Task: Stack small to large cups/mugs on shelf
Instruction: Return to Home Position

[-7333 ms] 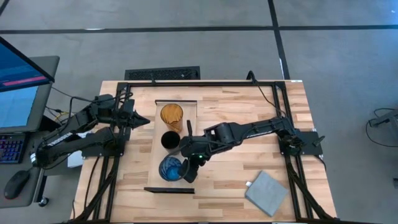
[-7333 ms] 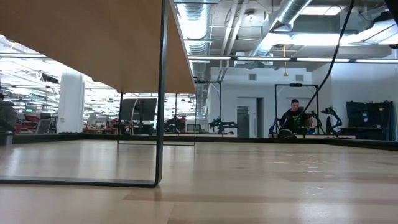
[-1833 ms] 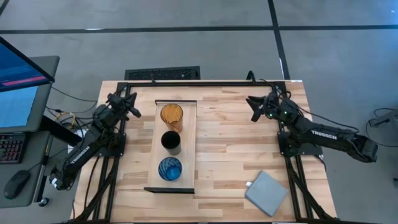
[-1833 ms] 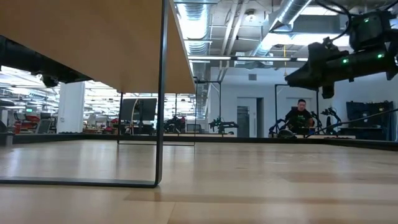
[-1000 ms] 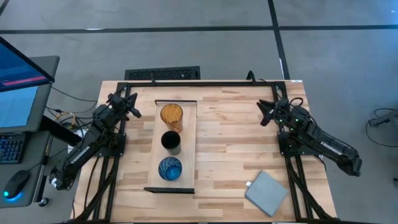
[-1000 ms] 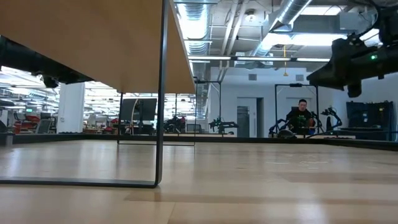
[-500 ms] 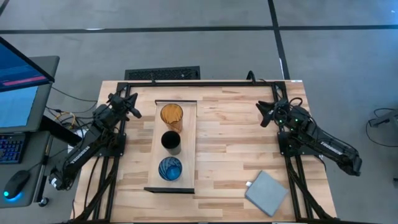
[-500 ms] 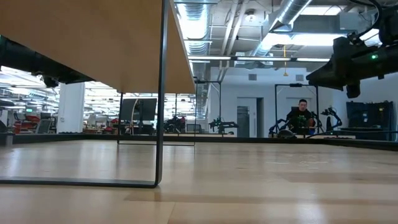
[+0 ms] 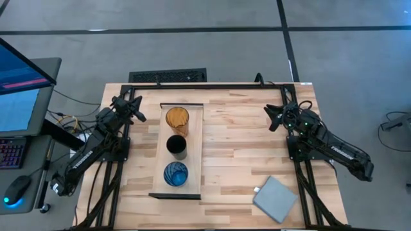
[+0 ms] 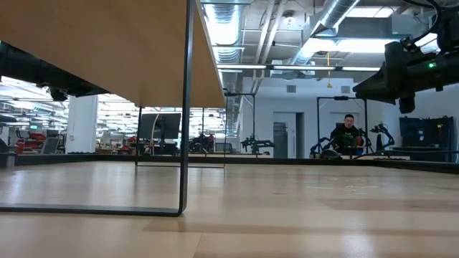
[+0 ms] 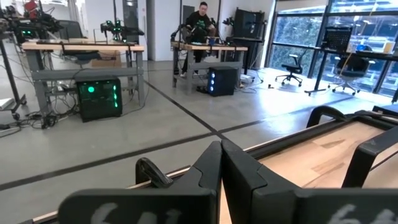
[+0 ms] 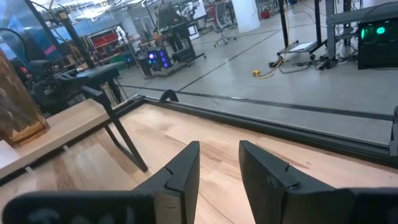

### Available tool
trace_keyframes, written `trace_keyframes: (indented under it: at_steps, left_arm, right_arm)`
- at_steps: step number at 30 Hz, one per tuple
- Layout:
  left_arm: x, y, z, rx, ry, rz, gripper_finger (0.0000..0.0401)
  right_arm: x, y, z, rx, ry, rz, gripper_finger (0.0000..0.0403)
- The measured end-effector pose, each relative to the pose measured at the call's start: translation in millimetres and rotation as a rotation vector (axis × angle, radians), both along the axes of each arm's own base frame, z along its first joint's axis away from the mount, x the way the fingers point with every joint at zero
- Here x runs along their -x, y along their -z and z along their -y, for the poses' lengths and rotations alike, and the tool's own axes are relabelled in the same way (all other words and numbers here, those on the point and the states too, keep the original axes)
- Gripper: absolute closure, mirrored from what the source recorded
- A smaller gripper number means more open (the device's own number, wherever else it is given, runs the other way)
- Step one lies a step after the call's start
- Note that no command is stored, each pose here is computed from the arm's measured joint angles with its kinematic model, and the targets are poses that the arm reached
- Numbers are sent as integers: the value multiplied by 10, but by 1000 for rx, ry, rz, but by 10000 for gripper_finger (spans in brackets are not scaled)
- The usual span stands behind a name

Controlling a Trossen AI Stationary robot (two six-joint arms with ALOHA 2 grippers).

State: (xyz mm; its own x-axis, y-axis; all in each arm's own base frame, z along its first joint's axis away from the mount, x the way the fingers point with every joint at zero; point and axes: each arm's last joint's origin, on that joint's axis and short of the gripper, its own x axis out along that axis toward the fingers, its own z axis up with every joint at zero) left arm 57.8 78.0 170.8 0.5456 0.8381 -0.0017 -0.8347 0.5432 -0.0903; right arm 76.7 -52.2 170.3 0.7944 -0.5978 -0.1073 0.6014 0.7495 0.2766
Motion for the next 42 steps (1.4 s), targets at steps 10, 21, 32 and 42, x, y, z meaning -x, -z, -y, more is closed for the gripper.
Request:
trace_keyframes:
  at_steps: [10, 21, 32, 42]
  left_arm:
    - [1, -1, 0, -2, -3, -1, 401]
    - [1, -1, 0, -6, -3, -6, 401]
    - [1, -1, 0, -1, -3, 1, 401]
    - [1, -2, 0, -2, -3, 1, 401]
  right_arm:
    - [0, 0, 0, 0, 0, 0, 269]
    - [0, 1, 0, 0, 0, 0, 269]
    - [0, 1, 0, 0, 0, 0, 269]
    - [0, 2, 0, 0, 0, -1, 269]
